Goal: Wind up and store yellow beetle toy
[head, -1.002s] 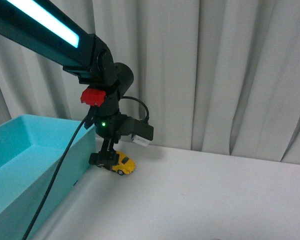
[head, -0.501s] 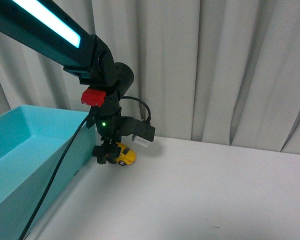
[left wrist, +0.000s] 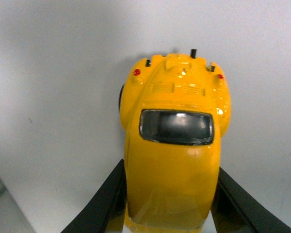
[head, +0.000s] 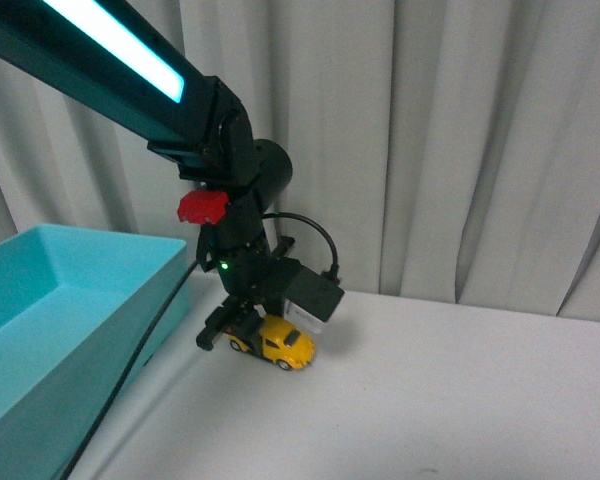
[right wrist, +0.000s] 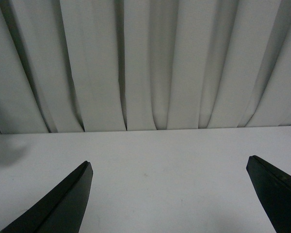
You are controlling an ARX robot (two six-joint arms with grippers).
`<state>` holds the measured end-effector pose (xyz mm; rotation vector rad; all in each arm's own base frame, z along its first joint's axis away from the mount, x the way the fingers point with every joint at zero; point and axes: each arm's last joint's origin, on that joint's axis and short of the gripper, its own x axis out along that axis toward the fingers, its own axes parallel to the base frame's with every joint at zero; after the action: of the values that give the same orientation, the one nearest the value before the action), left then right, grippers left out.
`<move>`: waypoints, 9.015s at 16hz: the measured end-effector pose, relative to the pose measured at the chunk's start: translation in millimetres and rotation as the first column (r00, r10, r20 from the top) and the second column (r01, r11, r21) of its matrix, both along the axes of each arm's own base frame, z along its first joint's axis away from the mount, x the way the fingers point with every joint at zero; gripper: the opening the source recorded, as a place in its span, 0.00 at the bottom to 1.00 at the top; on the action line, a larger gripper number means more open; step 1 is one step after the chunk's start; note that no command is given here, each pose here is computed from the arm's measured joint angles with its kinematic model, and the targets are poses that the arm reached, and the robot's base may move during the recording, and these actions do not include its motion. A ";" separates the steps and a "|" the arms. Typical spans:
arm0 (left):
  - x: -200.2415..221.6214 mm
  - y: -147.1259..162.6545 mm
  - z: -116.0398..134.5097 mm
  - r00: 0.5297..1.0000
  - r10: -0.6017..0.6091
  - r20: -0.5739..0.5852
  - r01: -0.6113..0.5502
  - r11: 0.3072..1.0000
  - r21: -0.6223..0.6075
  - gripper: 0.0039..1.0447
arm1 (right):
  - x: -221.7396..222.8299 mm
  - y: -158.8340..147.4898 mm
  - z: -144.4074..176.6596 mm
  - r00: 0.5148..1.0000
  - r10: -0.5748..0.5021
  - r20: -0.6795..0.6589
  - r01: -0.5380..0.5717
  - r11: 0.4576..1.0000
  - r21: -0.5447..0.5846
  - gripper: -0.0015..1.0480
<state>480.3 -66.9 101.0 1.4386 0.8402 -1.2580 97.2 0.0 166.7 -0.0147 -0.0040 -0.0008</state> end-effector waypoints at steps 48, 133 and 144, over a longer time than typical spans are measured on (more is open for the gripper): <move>-89.7 234.8 140.0 0.021 0.994 -0.104 -0.913 -0.024 -0.407 0.94 | 0.0 0.0 0.0 1.000 0.000 0.000 0.000 1.000 0.000 0.94; -382.9 67.0 64.3 0.215 0.939 -0.267 -0.108 -0.249 -0.962 0.94 | 0.0 0.0 0.0 1.000 0.000 0.000 0.000 1.000 0.000 0.94; -382.9 67.0 64.8 0.216 0.939 -0.267 -0.104 -0.249 -0.963 0.94 | 0.0 0.0 0.3 1.000 0.000 0.003 0.000 1.000 0.000 0.94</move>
<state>97.4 0.1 165.8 0.0029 -0.0055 0.0012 97.2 0.0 167.0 -0.0147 -0.0071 -0.0008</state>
